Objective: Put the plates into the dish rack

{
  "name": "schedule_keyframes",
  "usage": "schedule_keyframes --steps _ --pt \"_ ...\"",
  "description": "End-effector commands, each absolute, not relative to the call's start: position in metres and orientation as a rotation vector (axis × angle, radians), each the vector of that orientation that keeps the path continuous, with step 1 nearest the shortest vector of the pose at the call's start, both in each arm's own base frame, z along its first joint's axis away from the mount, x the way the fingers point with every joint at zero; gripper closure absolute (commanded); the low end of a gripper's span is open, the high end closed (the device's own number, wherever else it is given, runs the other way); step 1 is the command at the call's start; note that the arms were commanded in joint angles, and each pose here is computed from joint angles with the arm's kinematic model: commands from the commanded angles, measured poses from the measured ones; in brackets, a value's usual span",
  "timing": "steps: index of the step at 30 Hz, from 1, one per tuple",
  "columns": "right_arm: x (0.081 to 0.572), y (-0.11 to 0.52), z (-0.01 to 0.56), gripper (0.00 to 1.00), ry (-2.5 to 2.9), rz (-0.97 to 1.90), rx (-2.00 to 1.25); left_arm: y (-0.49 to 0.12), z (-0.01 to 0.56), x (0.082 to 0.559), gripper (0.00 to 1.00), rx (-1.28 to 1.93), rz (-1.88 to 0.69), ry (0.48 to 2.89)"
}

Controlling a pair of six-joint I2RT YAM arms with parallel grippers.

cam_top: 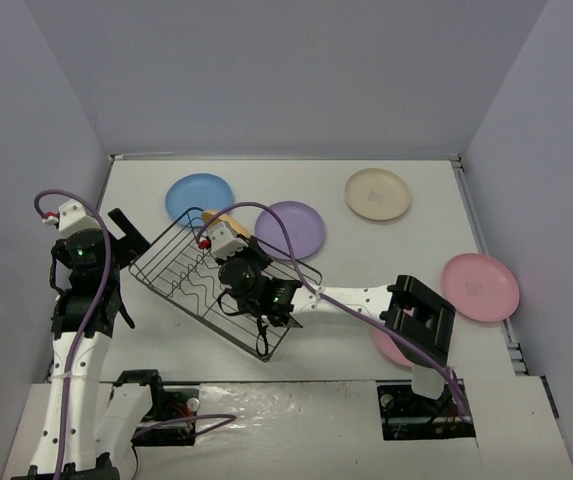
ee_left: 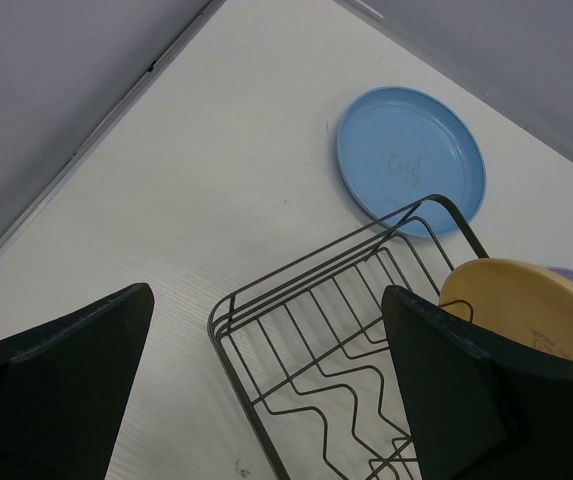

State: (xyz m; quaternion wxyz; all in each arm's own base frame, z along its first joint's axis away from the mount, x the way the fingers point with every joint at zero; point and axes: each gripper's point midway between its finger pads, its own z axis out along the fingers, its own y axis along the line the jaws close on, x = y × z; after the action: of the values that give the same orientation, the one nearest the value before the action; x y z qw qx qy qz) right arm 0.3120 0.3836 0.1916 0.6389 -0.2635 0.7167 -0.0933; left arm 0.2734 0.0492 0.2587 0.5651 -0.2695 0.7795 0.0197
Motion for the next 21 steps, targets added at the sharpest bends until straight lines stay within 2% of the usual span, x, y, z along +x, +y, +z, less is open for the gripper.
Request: schedule_keyframes --steps 1,11,15,17,18,20,21 --pt "0.298 0.397 0.187 1.00 1.645 -0.062 -0.548 0.050 0.282 0.279 0.03 -0.644 0.017 1.755" --pt "0.286 0.408 0.205 1.00 1.595 -0.044 -0.565 0.050 0.282 0.280 0.03 -0.643 0.016 1.756" --pt "0.284 0.409 0.202 0.92 1.604 -0.047 -0.574 0.050 0.282 0.280 0.03 -0.643 0.016 1.754" --pt "0.284 0.408 0.204 0.81 1.604 -0.052 -0.572 0.050 0.282 0.280 0.03 -0.642 0.014 1.755" --pt "0.284 0.408 0.204 0.78 1.604 -0.055 -0.570 0.050 0.282 0.280 0.03 -0.642 0.014 1.755" --pt "0.284 0.407 0.205 0.76 1.605 -0.059 -0.568 0.050 0.282 0.280 0.03 -0.641 0.012 1.755" --pt "0.285 0.407 0.205 0.78 1.605 -0.063 -0.568 0.049 0.282 0.280 0.03 -0.640 0.012 1.756"
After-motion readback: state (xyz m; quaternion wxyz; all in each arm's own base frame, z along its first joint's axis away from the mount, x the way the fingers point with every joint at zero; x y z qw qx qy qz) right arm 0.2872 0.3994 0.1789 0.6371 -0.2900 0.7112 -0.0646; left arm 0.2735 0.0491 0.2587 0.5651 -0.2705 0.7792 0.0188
